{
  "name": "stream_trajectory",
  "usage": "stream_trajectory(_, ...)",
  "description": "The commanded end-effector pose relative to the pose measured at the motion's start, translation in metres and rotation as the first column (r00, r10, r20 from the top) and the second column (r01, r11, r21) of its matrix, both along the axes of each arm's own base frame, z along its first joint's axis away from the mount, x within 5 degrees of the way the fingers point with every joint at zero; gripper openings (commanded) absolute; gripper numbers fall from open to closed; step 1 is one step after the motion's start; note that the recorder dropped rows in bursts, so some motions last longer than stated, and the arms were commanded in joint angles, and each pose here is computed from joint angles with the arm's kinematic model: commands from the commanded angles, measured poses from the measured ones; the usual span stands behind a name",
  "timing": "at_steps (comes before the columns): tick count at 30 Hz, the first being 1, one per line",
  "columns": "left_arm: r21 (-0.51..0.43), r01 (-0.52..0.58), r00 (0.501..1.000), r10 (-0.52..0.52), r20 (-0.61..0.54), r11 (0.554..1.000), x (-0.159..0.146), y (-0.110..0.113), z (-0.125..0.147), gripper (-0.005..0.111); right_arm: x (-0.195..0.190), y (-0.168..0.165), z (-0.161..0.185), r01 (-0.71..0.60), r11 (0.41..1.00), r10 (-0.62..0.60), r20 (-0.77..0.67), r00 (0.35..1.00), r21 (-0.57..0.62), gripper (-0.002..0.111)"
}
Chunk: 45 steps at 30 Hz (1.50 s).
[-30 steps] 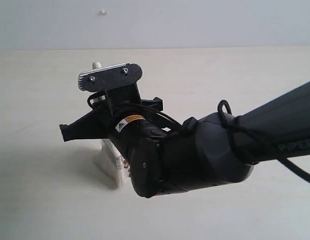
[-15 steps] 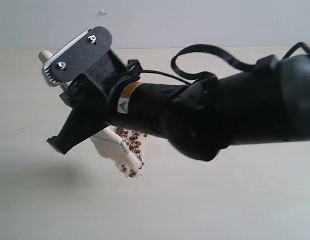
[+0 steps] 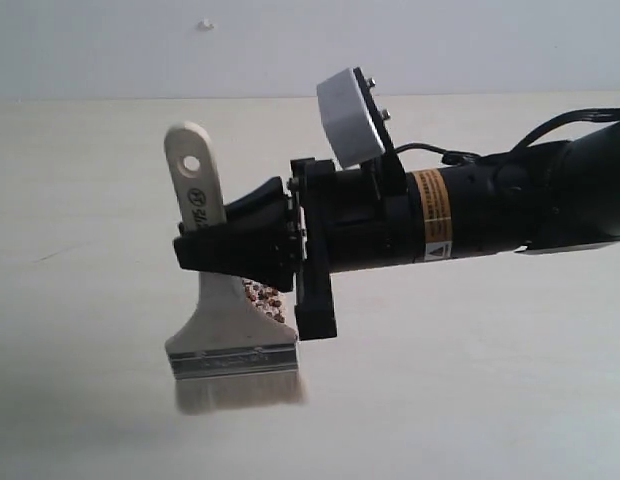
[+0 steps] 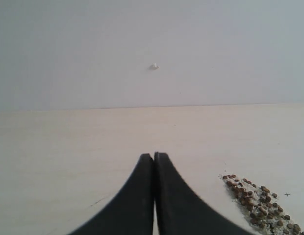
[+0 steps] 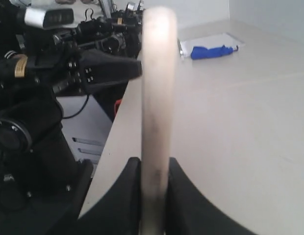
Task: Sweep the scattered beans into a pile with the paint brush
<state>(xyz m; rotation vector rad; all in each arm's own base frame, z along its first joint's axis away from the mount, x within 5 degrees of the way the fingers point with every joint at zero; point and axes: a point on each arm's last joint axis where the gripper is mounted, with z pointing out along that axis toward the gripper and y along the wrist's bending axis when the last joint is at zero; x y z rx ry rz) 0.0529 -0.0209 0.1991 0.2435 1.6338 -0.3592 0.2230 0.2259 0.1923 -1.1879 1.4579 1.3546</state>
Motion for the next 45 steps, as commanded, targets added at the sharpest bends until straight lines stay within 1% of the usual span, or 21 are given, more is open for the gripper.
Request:
stream_trajectory(1, -0.007, 0.006, 1.0, -0.006, 0.008, 1.0, -0.001, 0.0, 0.001, 0.0, 0.01, -0.011, -0.025, 0.004, 0.999, -0.006, -0.062, 0.998, -0.041, 0.0)
stream_trajectory(5, -0.007, 0.006, 1.0, -0.006, 0.008, 1.0, -0.001, 0.0, 0.001, 0.0, 0.02, -0.018, -0.045, 0.047, 0.997, -0.054, -0.112, 0.992, -0.065, 0.0)
stream_trajectory(9, -0.007, 0.006, 1.0, -0.006, 0.008, 1.0, -0.001, 0.0, 0.001, 0.0, 0.023, -0.016, -0.057, 0.035, 0.996, -0.041, -0.077, 0.996, -0.078, 0.0)
stream_trajectory(15, -0.007, 0.006, 1.0, -0.006, 0.008, 1.0, -0.001, 0.0, 0.001, 0.0, 0.038, -0.009, -0.054, 0.031, 0.998, -0.033, -0.018, 0.999, -0.059, 0.0)
stream_trajectory(18, -0.007, 0.006, 1.0, -0.006, 0.008, 1.0, -0.001, 0.0, 0.001, 0.0, 0.051, -0.003, -0.05, 0.054, 0.998, -0.054, 0.009, 0.999, -0.031, 0.0)
stream_trajectory(24, -0.007, 0.006, 1.0, -0.006, 0.008, 1.0, -0.001, 0.0, 0.001, 0.0, 0.069, 0.005, -0.061, 0.071, 0.997, -0.071, 0.01, 0.997, -0.021, 0.0)
stream_trajectory(30, -0.007, 0.006, 1.0, -0.006, 0.008, 1.0, -0.001, 0.0, 0.001, 0.0, 0.087, 0.011, -0.065, 0.082, 0.997, -0.081, 0.039, 0.996, -0.011, 0.0)
stream_trajectory(33, -0.007, 0.006, 1.0, -0.006, 0.008, 1.0, -0.001, 0.0, 0.001, 0.0, 0.099, 0.0, -0.066, 0.137, 0.991, -0.137, 0.039, 0.99, -0.001, 0.0)
stream_trajectory(38, -0.007, 0.006, 1.0, -0.006, 0.008, 1.0, -0.001, 0.0, 0.001, 0.0, 0.112, -0.019, -0.066, 0.193, 0.981, -0.193, 0.028, 0.981, 0.006, 0.0)
stream_trajectory(41, -0.007, 0.006, 1.0, -0.006, 0.008, 1.0, -0.001, 0.0, 0.001, 0.0, 0.115, -0.025, -0.066, 0.21, 0.978, -0.21, 0.017, 0.978, 0.005, 0.0)
stream_trajectory(45, -0.007, 0.006, 1.0, -0.006, 0.008, 1.0, -0.001, 0.0, 0.001, 0.0, 0.115, -0.025, -0.066, 0.211, 0.977, -0.211, 0.017, 0.977, 0.006, 0.0)
